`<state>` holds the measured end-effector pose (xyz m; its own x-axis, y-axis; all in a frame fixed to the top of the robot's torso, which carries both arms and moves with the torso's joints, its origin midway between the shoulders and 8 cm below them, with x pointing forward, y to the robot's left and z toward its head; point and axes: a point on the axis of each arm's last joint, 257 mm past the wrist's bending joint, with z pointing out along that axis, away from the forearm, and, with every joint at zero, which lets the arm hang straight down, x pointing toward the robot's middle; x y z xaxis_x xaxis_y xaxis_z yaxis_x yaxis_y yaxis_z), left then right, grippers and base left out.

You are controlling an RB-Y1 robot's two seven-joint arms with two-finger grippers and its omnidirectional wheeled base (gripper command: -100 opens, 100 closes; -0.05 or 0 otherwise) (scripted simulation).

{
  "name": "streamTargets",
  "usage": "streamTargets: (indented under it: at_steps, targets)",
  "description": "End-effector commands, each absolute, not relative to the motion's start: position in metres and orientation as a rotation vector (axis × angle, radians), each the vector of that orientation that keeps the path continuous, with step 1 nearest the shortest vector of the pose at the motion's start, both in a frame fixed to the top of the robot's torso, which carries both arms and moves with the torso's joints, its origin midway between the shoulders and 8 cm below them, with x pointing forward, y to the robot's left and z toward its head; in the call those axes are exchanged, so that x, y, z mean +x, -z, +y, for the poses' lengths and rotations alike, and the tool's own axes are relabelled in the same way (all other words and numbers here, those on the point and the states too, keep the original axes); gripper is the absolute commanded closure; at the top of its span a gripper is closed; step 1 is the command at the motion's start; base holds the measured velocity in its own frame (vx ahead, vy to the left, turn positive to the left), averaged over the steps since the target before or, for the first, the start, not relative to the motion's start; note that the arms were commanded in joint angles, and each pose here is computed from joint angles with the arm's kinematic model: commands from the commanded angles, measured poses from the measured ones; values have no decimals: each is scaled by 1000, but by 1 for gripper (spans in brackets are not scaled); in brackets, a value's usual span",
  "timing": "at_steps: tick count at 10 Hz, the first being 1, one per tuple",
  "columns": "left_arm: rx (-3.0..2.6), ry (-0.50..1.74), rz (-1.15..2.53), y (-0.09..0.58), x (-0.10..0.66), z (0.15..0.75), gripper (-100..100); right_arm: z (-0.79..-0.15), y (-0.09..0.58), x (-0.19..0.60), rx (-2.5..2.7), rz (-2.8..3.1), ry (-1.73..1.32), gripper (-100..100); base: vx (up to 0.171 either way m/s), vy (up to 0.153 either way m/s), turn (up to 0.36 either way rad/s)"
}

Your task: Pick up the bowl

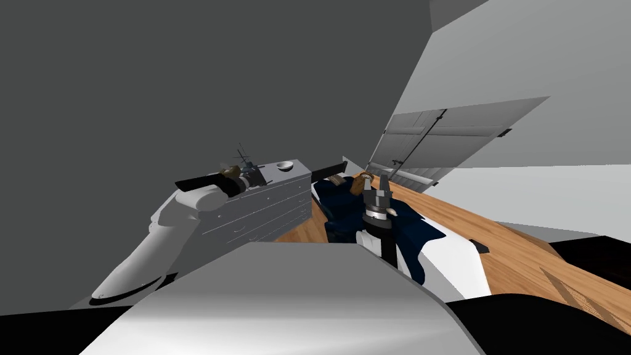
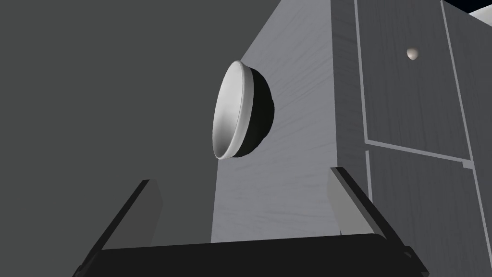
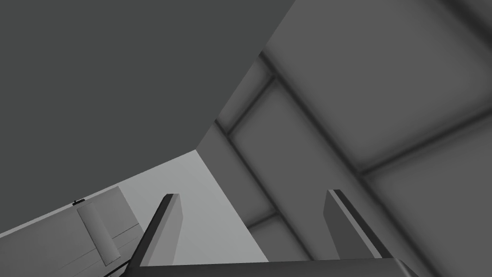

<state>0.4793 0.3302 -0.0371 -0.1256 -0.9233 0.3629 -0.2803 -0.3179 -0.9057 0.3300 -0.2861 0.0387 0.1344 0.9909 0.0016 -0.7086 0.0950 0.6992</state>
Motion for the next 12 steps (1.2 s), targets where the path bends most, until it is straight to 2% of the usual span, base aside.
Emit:
streamTargets:
  at_steps: [1, 12]
  targets:
    - [-1617, 1445, 1375, 46, 477, 332, -100, -286, -39, 330, 635, 553, -1359, 0, 5, -5, 9]
    - [-1850, 1244, 1477, 50, 455, 367, -100, -286, -39, 330, 635, 553, -1359, 0, 27, -9, -65]
